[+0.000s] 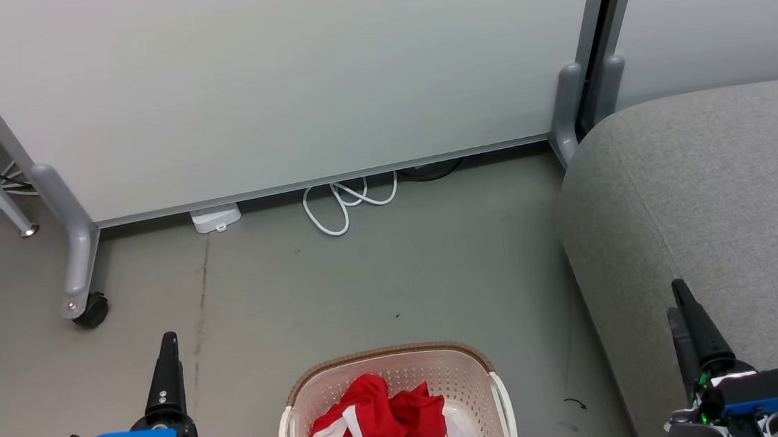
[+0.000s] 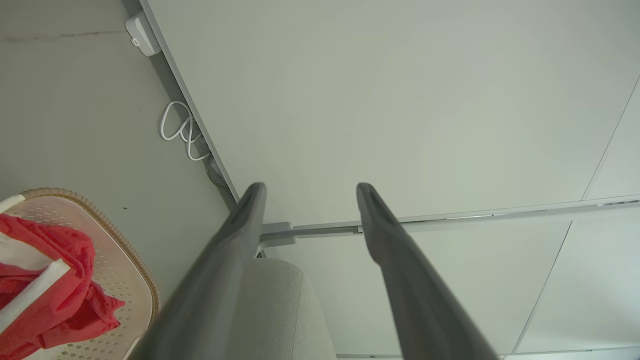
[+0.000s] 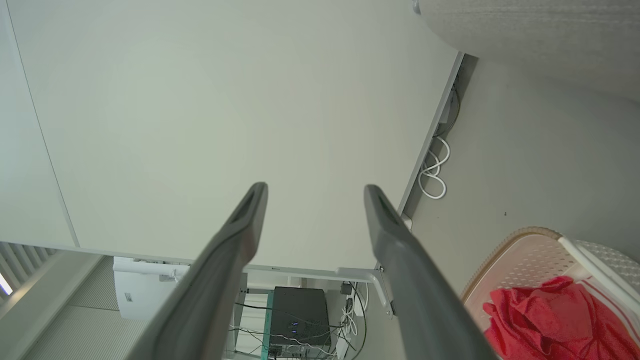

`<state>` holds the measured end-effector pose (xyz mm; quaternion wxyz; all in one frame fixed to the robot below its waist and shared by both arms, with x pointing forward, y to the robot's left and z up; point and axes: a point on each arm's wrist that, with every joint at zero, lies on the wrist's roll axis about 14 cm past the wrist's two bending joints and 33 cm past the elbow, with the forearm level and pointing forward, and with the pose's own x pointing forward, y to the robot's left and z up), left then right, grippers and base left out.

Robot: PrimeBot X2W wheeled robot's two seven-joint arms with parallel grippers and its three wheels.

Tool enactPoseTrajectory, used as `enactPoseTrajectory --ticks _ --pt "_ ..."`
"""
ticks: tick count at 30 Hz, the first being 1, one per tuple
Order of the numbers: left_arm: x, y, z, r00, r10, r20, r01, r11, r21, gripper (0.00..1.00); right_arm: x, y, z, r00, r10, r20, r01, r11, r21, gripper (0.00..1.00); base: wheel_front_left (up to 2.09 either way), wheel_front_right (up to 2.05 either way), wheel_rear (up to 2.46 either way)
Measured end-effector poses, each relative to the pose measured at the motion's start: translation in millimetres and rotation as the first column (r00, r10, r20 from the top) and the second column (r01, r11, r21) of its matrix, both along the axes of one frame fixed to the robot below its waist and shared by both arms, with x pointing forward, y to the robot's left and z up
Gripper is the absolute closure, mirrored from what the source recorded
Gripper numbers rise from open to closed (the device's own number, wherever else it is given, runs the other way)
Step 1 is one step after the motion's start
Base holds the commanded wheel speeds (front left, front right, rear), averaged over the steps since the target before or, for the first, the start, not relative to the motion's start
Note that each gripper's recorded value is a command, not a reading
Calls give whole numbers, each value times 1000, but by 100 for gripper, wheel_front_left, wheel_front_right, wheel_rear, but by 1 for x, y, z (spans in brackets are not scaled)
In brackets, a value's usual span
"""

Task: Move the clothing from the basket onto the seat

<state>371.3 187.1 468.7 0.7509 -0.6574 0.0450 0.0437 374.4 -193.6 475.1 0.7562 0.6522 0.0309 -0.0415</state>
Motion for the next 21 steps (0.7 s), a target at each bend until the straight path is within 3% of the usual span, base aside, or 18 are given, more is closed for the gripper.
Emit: enactPoseTrajectory --ticks 11,17,21 --pt "0 -9 0 999 -37 -13 39 977 207 0 2 1 4 1000 20 3 -19 968 -249 0 0 0 0" --pt "0 -14 0 998 -65 -18 67 939 336 0 2 5 5 999 45 1 -41 920 -390 0 0 0 0" --pt "2 -16 1 996 -89 -20 89 894 440 0 3 6 6 999 55 2 -47 882 -470 0 0 0 0"
